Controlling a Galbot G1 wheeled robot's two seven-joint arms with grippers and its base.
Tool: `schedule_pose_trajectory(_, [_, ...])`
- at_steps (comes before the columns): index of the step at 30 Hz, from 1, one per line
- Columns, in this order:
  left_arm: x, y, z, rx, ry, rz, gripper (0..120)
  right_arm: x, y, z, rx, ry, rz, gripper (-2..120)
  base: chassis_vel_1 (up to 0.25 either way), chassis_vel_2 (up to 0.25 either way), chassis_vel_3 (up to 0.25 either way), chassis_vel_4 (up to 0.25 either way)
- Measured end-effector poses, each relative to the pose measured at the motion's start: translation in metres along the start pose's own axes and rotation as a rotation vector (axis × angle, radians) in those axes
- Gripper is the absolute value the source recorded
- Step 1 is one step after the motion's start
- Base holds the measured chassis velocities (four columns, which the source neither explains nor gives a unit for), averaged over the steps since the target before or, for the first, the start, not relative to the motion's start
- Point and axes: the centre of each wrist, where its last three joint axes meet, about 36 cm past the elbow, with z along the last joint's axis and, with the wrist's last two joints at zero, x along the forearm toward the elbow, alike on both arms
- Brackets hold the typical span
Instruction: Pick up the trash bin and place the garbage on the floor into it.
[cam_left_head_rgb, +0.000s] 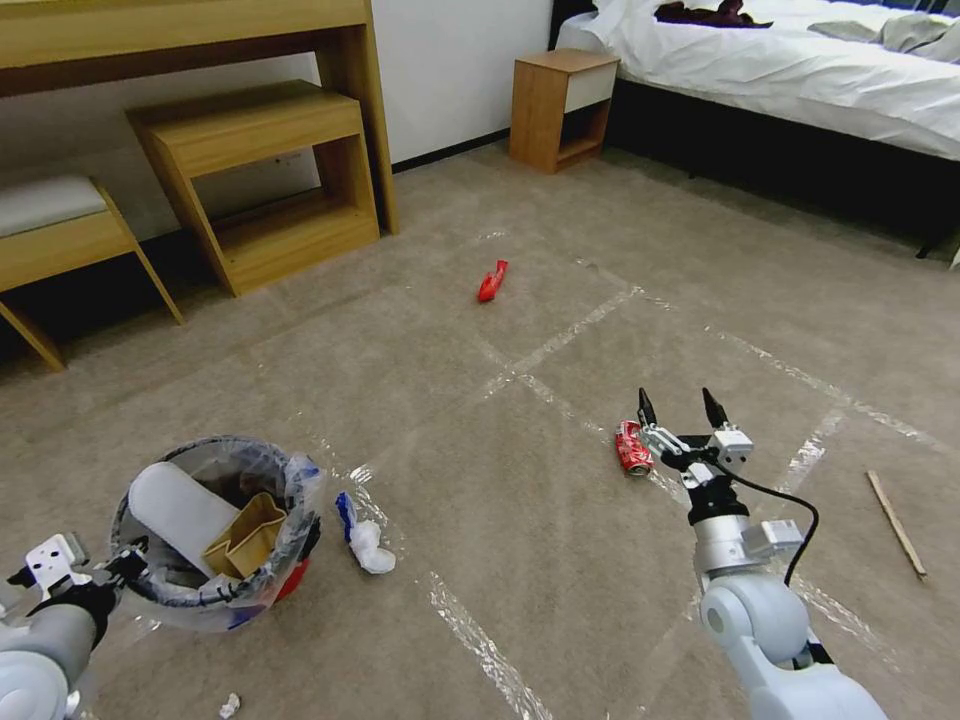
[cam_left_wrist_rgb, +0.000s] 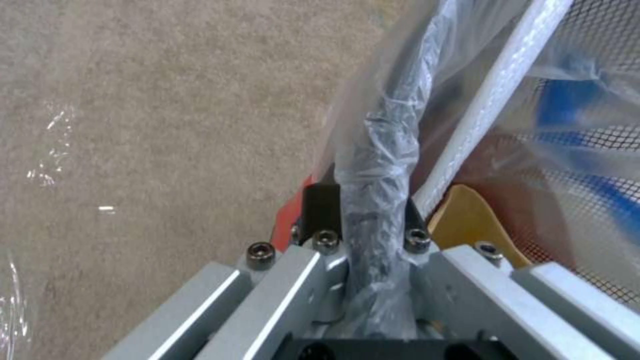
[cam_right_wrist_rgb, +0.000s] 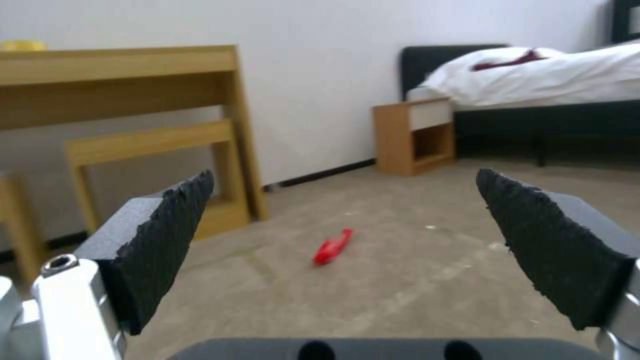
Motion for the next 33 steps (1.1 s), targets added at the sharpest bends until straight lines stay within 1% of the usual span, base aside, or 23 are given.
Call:
schedule_pose_trajectory(2, [0.000,0.000,0.000,-0.001,0.001,-0.002,1,-0.005,0.001,-0.004,0.000,0.013,-0.024,100,0.000,0.000,0.000,0.000])
schedule_pose_trajectory(4, [0.000,0.001,0.001,-0.006,0.003,-0.008,1,-0.018,0.008,-0.013,-0.007,0.040,-0.081,100,0.000,0.000,0.000,0.000])
schedule_pose_trajectory(6, [0.002,0.001,0.002,-0.010,0.005,-0.011,1,-0.033,0.022,-0.021,-0.041,0.087,-0.133,100,0.000,0.000,0.000,0.000])
schedule_pose_trajectory(7, [0.002,0.001,0.002,-0.010,0.005,-0.011,1,-0.033,0.022,-0.021,-0.041,0.087,-0.133,100,0.000,0.000,0.000,0.000])
schedule_pose_trajectory(10, [0.003,0.000,0.004,-0.008,0.006,-0.013,1,-0.049,0.047,-0.028,-0.125,0.192,-0.194,100,0.000,0.000,0.000,0.000])
schedule_pose_trajectory(11, [0.003,0.000,0.004,-0.008,0.006,-0.013,1,-0.049,0.047,-0.028,-0.125,0.192,-0.194,100,0.000,0.000,0.000,0.000])
schedule_pose_trajectory(13, [0.004,0.000,0.006,-0.003,0.007,-0.016,1,-0.057,0.067,-0.029,-0.175,0.303,-0.247,100,0.000,0.000,0.000,0.000])
schedule_pose_trajectory(14, [0.004,0.000,0.006,-0.003,0.007,-0.016,1,-0.057,0.067,-0.029,-0.175,0.303,-0.247,100,0.000,0.000,0.000,0.000])
schedule_pose_trajectory(15, [0.004,0.000,0.007,-0.003,0.007,-0.017,1,-0.059,0.075,-0.027,-0.185,0.352,-0.270,100,0.000,0.000,0.000,0.000])
schedule_pose_trajectory(17, [-0.003,-0.004,0.006,-0.007,0.010,-0.005,1,-0.060,0.090,-0.026,-0.186,0.469,-0.304,100,0.000,0.000,0.000,0.000])
schedule_pose_trajectory(18, [-0.003,-0.004,0.006,-0.007,0.010,-0.005,1,-0.060,0.090,-0.026,-0.186,0.469,-0.304,100,0.000,0.000,0.000,0.000])
schedule_pose_trajectory(21, [-0.008,-0.004,0.005,-0.013,0.017,0.000,1,-0.064,0.112,-0.031,-0.199,0.604,-0.323,100,0.000,0.000,0.000,0.000])
schedule_pose_trajectory(22, [-0.008,-0.004,0.005,-0.013,0.017,0.000,1,-0.064,0.112,-0.031,-0.199,0.604,-0.323,100,0.000,0.000,0.000,0.000])
schedule_pose_trajectory(26, [-0.008,-0.001,0.002,-0.012,0.012,-0.011,1,-0.075,0.151,-0.031,-0.200,0.794,-0.337,100,0.000,0.000,0.000,0.000])
schedule_pose_trajectory(27, [-0.008,-0.001,0.002,-0.012,0.012,-0.011,1,-0.075,0.151,-0.031,-0.200,0.794,-0.337,100,0.000,0.000,0.000,0.000])
schedule_pose_trajectory(30, [-0.006,-0.001,0.001,-0.008,0.005,-0.010,1,-0.076,0.174,-0.020,-0.178,0.880,-0.373,100,0.000,0.000,0.000,0.000])
schedule_pose_trajectory(31, [-0.006,-0.001,0.001,-0.008,0.005,-0.010,1,-0.076,0.174,-0.020,-0.178,0.880,-0.373,100,0.000,0.000,0.000,0.000])
schedule_pose_trajectory(33, [-0.006,0.000,0.001,-0.006,0.005,-0.011,1,-0.073,0.184,-0.009,-0.152,0.933,-0.385,100,0.000,0.000,0.000,0.000])
